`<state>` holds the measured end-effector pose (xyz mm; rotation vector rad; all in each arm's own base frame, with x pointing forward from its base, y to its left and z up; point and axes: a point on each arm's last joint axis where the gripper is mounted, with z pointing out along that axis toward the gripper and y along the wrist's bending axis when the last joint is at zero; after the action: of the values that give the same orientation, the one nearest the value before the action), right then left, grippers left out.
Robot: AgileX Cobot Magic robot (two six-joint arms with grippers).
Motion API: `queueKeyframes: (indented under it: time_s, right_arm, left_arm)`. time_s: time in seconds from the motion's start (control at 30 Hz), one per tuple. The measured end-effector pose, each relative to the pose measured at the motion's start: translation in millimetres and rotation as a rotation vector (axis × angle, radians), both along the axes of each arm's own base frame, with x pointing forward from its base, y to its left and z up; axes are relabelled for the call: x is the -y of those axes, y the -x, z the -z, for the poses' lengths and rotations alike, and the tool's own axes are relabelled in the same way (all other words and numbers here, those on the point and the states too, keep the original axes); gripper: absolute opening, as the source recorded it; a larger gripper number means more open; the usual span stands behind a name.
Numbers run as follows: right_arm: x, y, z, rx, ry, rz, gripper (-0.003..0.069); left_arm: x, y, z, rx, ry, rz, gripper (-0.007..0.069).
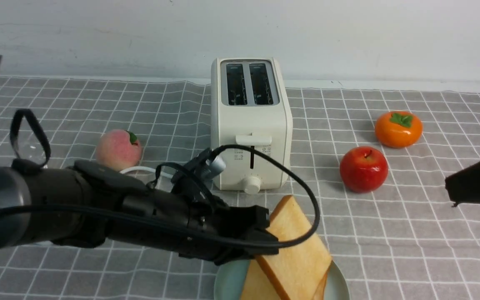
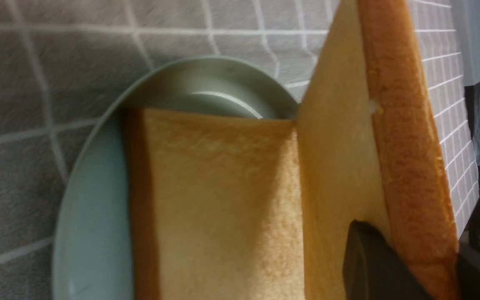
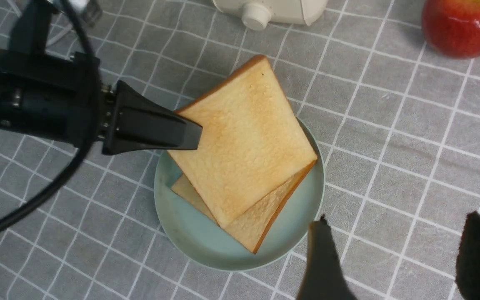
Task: Take toasted bread from bread machine on grey coffee table place on plate.
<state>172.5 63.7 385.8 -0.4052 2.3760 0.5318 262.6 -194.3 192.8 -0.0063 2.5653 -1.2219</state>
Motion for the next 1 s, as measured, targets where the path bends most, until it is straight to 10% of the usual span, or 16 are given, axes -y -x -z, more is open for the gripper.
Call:
queueKeyframes:
  time_s: [0.47, 0.7, 1.0]
  right_arm:
    - [1, 0, 1, 0.01, 0.028, -0.007, 0.0421]
    - [7, -2, 14, 0.02, 0.028, 0.095, 0.037]
    - [23, 44, 84, 0.211, -0.04, 0.245, -0.001]
  left_arm:
    - [-33, 10, -52, 0.442, -0.326, 0.073, 0.0654]
    - [-58, 59, -113, 0.562, -0.332, 0.121, 0.0597]
    - [-106, 130, -136, 0.349, -0.502, 0.099, 0.0234]
